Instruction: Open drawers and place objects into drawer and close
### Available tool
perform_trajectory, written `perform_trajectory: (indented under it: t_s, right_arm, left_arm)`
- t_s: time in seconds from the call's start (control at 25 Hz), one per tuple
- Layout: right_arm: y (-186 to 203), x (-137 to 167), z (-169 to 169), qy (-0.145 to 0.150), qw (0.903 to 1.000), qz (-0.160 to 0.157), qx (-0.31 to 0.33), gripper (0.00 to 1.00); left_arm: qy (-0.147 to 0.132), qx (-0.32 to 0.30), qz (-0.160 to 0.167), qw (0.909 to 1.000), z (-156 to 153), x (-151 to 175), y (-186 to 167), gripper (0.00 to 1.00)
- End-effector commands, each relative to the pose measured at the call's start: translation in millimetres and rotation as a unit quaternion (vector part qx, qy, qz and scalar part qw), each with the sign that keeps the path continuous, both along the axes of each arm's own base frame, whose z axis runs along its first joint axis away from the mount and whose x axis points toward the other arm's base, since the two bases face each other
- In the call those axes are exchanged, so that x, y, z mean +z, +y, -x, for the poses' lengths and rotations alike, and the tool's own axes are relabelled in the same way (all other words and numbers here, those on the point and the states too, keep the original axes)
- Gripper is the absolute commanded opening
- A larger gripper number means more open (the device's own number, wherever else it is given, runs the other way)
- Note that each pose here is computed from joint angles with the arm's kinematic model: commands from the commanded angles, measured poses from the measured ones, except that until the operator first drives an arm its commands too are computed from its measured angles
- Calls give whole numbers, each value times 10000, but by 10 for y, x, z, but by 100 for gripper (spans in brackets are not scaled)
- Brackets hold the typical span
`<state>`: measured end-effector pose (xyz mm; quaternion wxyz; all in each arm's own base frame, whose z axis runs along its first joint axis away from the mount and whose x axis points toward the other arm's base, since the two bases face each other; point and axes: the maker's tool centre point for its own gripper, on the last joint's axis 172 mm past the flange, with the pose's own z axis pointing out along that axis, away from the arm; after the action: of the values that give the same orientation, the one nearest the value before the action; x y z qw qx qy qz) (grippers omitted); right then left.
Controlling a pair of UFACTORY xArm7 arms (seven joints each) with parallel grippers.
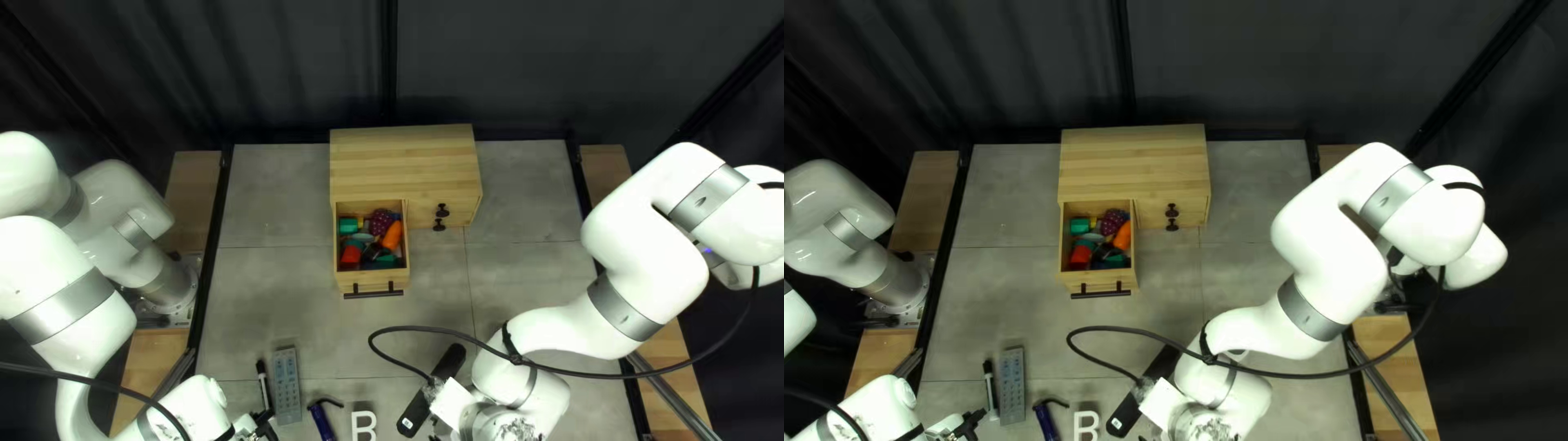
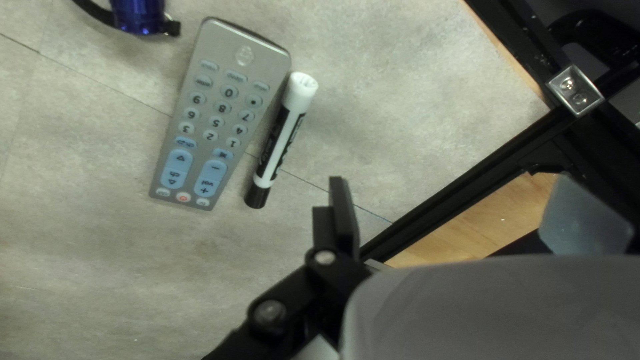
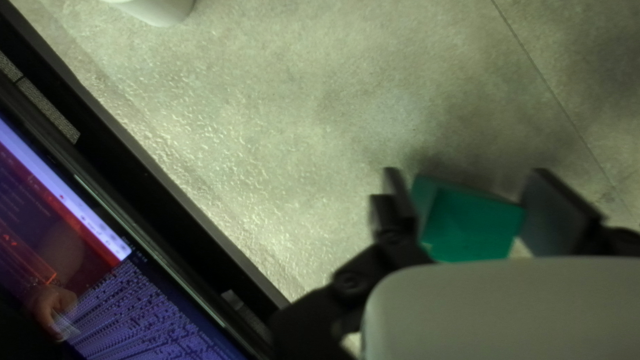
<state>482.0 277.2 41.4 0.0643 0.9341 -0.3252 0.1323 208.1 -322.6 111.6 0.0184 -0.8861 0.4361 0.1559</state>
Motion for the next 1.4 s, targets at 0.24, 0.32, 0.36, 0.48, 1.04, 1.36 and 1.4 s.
perform_trajectory:
  t_s: [0.24, 0.32, 0.36, 0.48, 1.04, 1.36, 1.4]
  right_arm:
    - [-650, 884, -12, 160, 9984, 535, 119, 2]
    - [-939, 1115, -62, 188, 9972, 714, 135, 2]
    - [-1129, 1260, -107, 204, 9961, 847, 154, 2]
    - [-1745, 1670, -270, 261, 9926, 1163, 211, 2]
    - [-3544, 1982, -1073, 116, 9858, 1670, 83, 2]
    - [-3447, 1928, -1296, 117, 9848, 1727, 165, 100]
    - [-3407, 1935, -1263, 102, 9846, 1736, 172, 100]
  left_arm:
    - [0, 0, 0, 10000, 0, 0, 0, 100]
    - [0, 0, 0, 10000, 0, 0, 0, 100]
    - [0, 0, 0, 10000, 0, 0, 0, 100]
    - [0, 0, 0, 10000, 0, 0, 0, 100]
    - [0, 0, 0, 10000, 0, 0, 0, 100]
    - [0, 0, 0, 10000, 0, 0, 0, 100]
    - [0, 0, 0, 10000, 0, 0, 0, 100]
